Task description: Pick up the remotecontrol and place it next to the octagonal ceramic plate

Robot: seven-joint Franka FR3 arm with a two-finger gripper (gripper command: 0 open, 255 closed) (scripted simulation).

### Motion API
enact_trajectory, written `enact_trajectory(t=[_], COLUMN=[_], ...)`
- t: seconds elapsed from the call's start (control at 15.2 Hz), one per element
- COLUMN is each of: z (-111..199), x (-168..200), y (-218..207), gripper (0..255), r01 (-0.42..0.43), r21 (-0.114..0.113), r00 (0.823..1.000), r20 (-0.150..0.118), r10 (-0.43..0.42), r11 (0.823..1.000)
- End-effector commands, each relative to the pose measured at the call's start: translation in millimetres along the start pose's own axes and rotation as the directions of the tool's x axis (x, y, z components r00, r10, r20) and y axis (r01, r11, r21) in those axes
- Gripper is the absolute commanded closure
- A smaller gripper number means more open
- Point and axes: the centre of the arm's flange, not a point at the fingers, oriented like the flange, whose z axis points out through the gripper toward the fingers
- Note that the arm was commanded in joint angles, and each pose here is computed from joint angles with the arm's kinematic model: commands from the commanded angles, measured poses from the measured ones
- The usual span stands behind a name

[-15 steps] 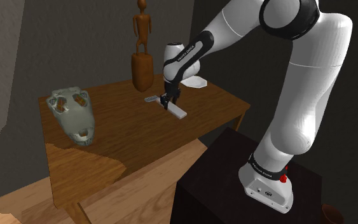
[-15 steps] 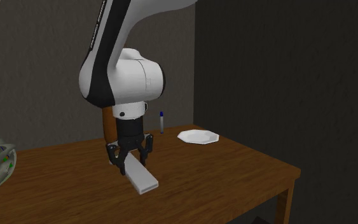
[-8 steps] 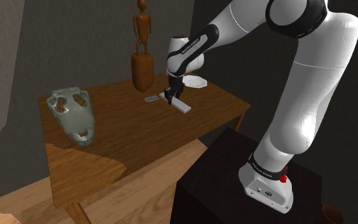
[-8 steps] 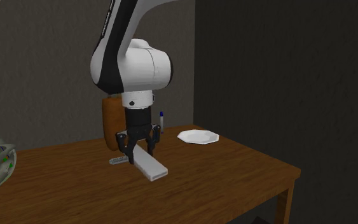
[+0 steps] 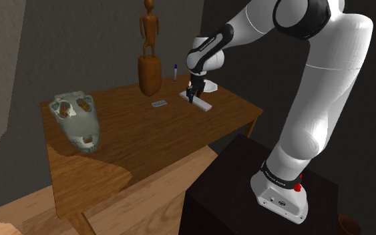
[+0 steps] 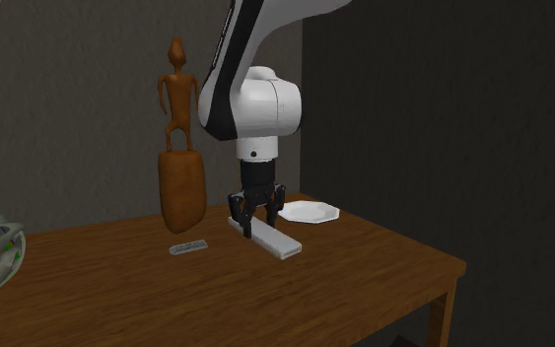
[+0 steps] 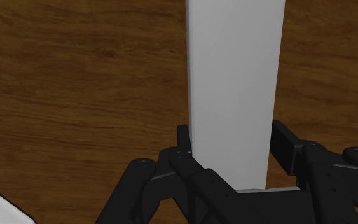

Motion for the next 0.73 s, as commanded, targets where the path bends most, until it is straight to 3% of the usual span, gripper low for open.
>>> enact_trajectory(t=[0.0,0.66], z=[2,3], x=[0,-1], y=[28,160], gripper=[255,255], r01=[0.002,0.002], r21=[0.000,0.000], r00=[1.000,1.000], r20=[0.000,0.000], r10=[-0.002,-0.002], r11=[1.000,1.000])
